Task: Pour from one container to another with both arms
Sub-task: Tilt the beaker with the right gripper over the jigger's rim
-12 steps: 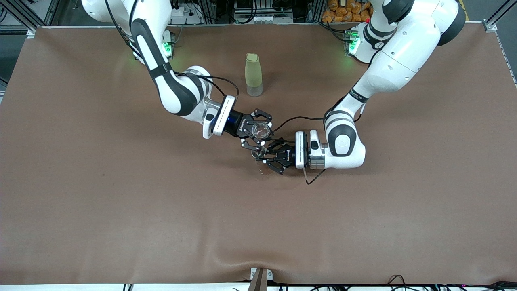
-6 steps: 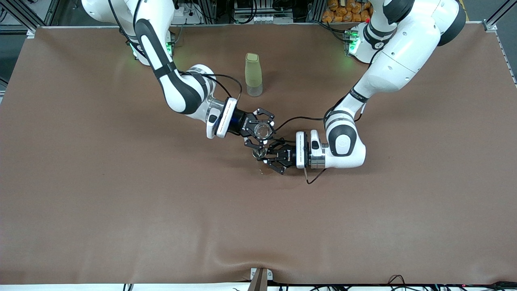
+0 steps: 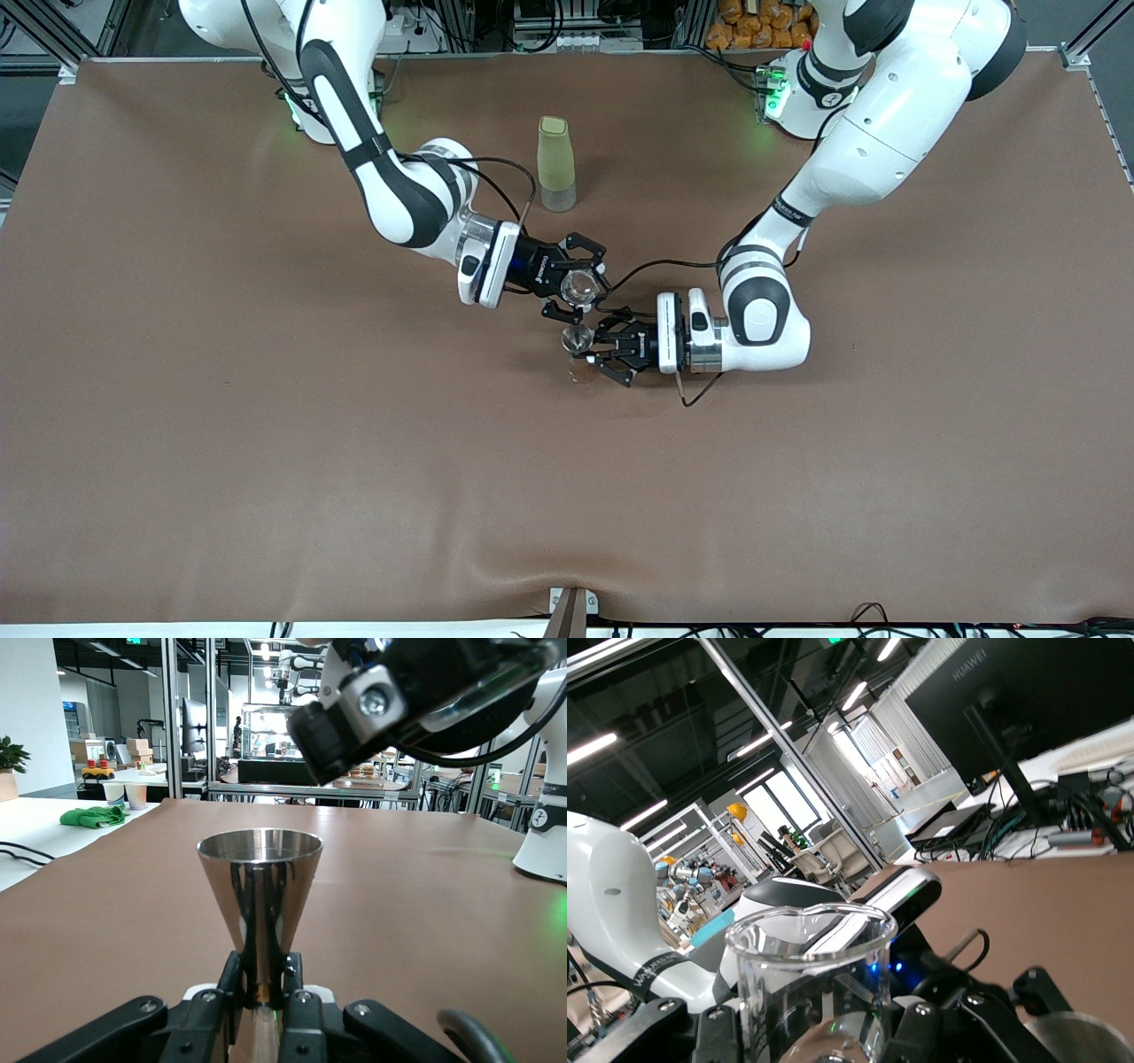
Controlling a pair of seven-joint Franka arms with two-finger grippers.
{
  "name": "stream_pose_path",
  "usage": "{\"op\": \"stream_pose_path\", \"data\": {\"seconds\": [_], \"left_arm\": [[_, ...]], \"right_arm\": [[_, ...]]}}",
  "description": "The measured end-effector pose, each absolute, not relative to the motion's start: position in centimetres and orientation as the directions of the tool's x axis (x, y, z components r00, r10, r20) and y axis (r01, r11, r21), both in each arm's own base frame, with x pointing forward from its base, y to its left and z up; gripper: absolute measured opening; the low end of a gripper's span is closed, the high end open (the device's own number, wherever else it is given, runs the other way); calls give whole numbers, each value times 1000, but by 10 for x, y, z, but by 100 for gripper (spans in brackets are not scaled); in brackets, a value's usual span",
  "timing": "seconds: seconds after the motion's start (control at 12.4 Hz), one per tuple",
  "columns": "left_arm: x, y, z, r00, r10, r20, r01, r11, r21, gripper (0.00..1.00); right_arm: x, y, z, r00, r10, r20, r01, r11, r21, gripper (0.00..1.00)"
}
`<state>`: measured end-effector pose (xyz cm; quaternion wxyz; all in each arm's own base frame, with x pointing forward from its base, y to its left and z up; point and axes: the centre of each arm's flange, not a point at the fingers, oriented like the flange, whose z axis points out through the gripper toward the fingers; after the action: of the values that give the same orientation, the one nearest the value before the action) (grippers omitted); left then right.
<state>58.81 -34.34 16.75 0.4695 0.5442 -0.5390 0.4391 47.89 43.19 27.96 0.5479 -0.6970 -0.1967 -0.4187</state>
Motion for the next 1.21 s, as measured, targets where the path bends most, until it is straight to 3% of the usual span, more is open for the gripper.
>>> {"op": "stream_pose_path", "data": {"seconds": [0.56,1.21], "left_arm": [[586,-338,163,40,-175,984,-999,19,44,21],[579,-341,161,52,-157,986,-997,42,60,21]], "right_arm": [[475,436,279,635,-202,746,681,-310,-663,15],[467,443,277,767,-247,592,534,-266,-803,15]]}}
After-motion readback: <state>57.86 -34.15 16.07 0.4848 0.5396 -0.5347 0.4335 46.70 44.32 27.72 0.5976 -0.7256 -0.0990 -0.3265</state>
